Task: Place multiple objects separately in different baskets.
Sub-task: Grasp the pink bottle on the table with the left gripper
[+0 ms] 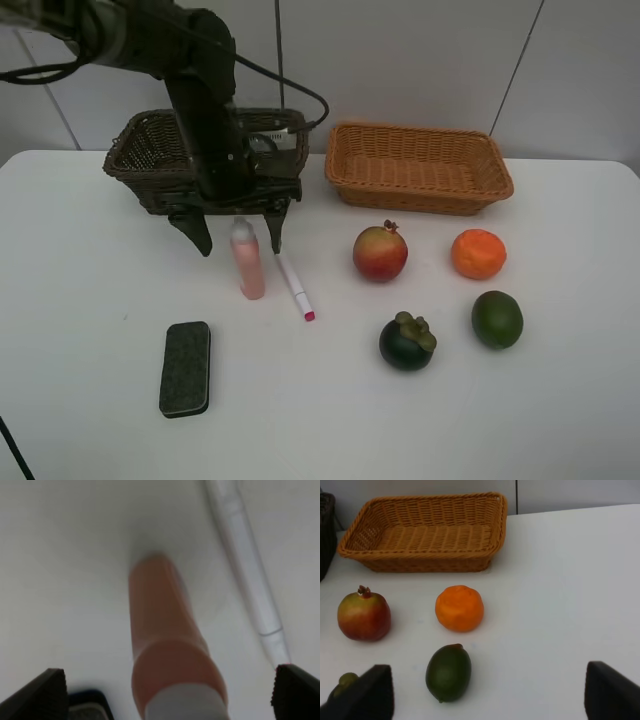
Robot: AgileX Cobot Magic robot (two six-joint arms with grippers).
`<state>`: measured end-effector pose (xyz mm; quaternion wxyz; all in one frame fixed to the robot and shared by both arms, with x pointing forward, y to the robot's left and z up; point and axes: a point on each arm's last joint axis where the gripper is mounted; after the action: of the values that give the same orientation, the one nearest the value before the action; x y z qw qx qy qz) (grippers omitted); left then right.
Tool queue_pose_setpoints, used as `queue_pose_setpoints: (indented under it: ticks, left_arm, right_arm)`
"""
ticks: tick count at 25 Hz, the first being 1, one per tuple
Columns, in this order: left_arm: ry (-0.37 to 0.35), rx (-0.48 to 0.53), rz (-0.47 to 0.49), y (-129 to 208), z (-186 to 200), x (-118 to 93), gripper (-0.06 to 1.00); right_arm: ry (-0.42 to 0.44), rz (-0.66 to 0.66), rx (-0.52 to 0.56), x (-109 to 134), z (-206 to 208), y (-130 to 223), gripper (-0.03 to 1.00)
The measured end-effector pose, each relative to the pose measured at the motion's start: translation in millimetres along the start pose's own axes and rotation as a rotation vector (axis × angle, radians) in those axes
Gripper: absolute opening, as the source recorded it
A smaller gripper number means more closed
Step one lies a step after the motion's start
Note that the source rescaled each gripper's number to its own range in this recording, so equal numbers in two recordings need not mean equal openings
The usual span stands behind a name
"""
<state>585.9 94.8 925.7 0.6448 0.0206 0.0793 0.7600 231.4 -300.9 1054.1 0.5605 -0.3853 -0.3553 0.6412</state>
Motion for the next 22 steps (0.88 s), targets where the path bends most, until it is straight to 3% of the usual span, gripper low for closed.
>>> queue_pose_setpoints:
  ticks: [14,17,21,22]
  left_arm:
    - [-0.018,0.011,0.006,-7,-21,0,0.99]
    - [-0.019,0.011,0.006,-7,-21,0,0.84]
    - [-0.020,0.010,0.005,-7,-21,0,0.30]
    - [-0.022,0.009,0.002,-7,-21,0,0.25]
  right_arm:
    - [0.000,0.000,0.000,0,0,0,0.60]
    - [0.000,0.000,0.000,0,0,0,0.60]
    - [0.000,0.000,0.000,0,0,0,0.60]
    - [0.000,0.000,0.000,0,0,0,0.60]
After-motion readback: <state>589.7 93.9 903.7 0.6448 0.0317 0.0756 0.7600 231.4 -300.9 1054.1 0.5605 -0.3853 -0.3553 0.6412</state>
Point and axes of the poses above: a point on each arm's last joint axis where the gripper is mounted, z pointing back along that axis away from the gripper, x along the wrist's bending axis when the last joint is at zero, y = z × x, and after that the axes turned 10 degrees about z, right-handed
